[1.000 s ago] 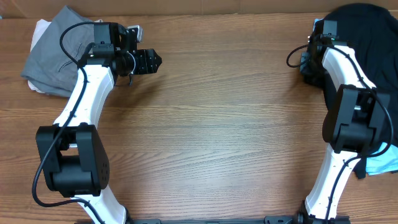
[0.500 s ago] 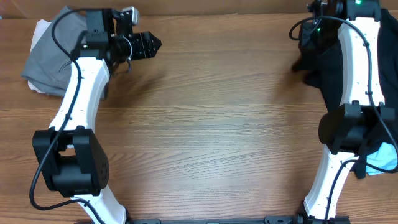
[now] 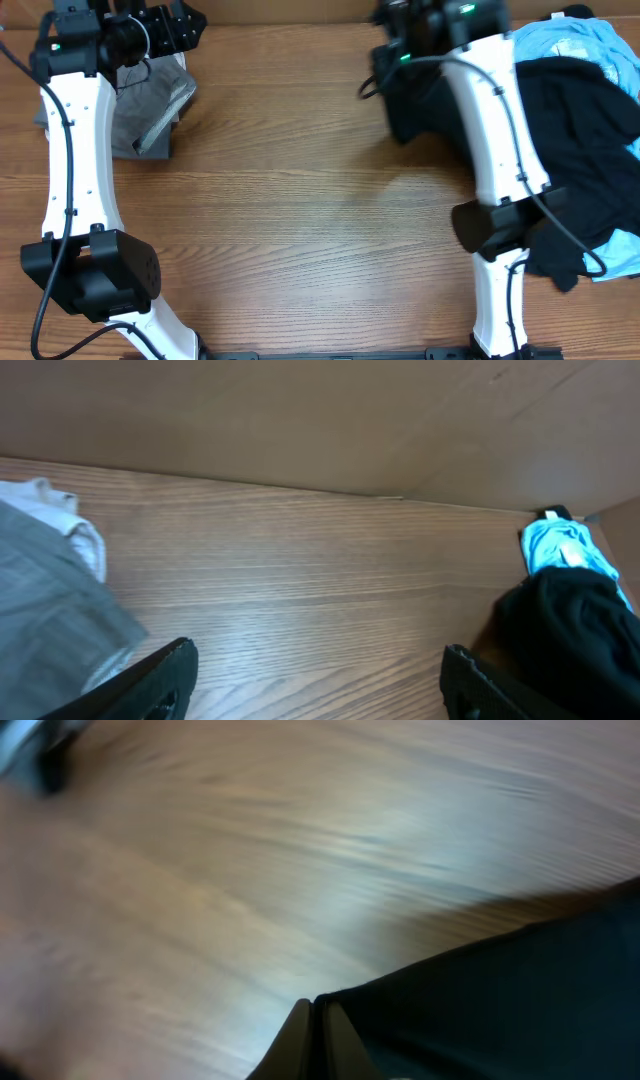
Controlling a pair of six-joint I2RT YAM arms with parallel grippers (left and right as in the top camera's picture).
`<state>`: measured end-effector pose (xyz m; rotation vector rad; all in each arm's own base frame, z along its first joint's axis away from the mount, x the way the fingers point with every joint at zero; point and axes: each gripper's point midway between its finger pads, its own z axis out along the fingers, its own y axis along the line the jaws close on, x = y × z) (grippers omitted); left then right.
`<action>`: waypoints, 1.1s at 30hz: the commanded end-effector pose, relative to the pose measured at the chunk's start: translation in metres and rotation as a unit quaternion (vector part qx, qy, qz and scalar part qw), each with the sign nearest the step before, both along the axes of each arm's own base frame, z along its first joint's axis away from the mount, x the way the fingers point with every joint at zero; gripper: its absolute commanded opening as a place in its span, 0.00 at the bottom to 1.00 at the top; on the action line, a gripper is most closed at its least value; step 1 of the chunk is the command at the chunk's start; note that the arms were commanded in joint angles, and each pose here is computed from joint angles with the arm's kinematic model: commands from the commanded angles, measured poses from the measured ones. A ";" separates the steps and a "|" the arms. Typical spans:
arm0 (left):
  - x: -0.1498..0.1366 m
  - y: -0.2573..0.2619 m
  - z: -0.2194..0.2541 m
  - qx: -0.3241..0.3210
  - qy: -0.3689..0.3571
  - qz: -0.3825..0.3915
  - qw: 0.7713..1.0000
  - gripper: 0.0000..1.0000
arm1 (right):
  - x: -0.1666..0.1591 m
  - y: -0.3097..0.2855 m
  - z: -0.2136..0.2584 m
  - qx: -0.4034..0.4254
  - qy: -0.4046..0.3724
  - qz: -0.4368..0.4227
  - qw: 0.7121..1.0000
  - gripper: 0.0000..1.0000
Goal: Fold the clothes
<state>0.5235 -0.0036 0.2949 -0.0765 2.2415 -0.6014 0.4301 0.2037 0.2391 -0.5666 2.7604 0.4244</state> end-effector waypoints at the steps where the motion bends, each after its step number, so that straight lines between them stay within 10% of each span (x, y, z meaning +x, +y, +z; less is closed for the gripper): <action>1: 0.000 0.018 0.011 0.015 -0.019 0.000 1.000 0.81 | -0.040 0.064 0.028 0.039 -0.021 0.078 0.996 0.04; 14: -0.015 0.041 -0.004 0.027 0.015 0.008 0.999 0.84 | -0.200 0.209 0.028 0.043 -0.012 0.311 0.949 0.04; 18: -0.021 0.029 -0.010 0.029 0.031 -0.010 0.999 0.85 | -0.154 0.170 0.046 -0.006 -0.074 0.215 0.974 0.49; 20: -0.023 0.014 -0.013 0.038 0.035 -0.033 0.998 0.85 | -0.116 0.130 0.063 0.009 -0.079 0.139 0.987 0.56; 33: -0.017 -0.157 -0.063 0.144 0.017 -0.213 0.966 1.00 | 0.025 -0.128 0.065 0.053 -0.056 -0.195 0.978 0.70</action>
